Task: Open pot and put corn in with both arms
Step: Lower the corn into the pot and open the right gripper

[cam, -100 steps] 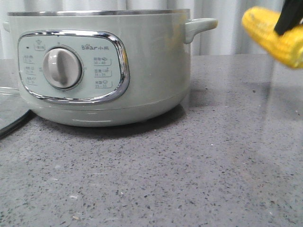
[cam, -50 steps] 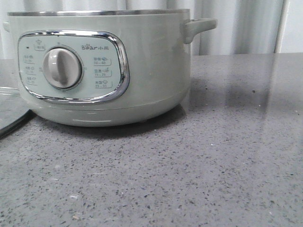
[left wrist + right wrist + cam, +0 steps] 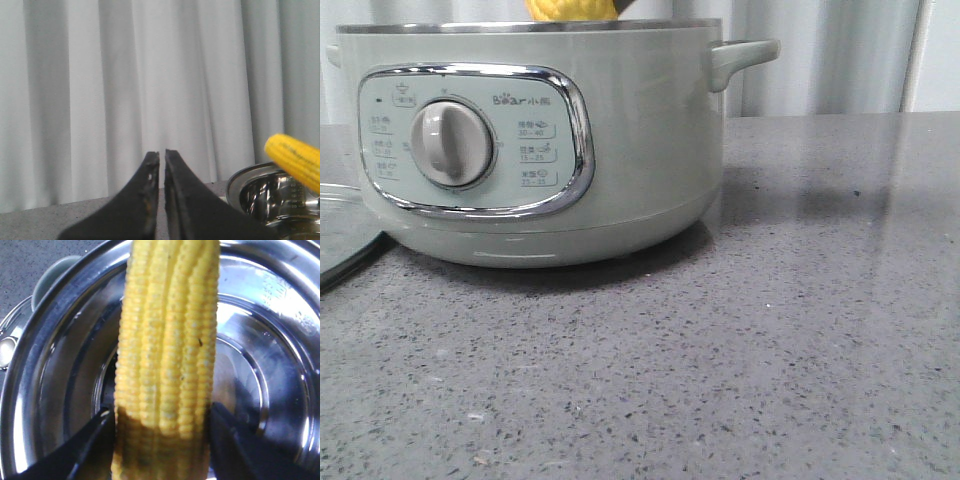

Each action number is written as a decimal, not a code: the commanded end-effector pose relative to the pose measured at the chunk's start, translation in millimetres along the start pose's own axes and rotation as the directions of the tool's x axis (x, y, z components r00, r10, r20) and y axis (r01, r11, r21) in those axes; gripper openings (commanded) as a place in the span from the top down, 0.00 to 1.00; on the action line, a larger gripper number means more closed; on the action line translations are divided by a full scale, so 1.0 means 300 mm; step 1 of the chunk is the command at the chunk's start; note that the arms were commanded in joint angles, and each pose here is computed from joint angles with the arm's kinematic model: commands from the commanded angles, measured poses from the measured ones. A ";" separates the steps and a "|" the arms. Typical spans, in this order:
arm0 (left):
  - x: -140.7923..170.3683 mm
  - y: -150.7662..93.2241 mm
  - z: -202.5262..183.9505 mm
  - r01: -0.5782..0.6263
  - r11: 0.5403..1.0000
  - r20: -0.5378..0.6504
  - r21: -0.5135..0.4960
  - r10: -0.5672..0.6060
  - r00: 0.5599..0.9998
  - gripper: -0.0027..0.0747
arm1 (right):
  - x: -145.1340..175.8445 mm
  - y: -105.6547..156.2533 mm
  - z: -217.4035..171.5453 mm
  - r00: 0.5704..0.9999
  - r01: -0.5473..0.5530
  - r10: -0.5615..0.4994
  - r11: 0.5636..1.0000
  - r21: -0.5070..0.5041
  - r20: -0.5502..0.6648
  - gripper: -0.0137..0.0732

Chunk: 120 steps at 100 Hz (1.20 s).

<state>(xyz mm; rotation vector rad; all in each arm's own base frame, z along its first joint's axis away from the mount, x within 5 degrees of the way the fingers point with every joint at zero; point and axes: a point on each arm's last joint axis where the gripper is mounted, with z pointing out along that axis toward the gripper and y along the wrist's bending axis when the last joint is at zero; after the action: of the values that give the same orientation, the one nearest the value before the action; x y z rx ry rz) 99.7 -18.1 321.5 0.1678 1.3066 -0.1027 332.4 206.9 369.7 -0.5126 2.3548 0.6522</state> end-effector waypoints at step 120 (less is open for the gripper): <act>-0.032 0.005 0.007 0.058 0.998 0.013 -0.011 -0.058 0.998 0.99 | 0.088 0.070 -0.488 0.959 0.205 -0.236 0.961 0.187 0.159 0.93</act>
<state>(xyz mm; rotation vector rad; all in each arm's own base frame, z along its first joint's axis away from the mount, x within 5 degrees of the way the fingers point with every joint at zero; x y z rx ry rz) 101.6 -16.1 314.0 0.1315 1.3966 -0.1123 254.2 148.5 435.0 -0.6246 2.2634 0.3859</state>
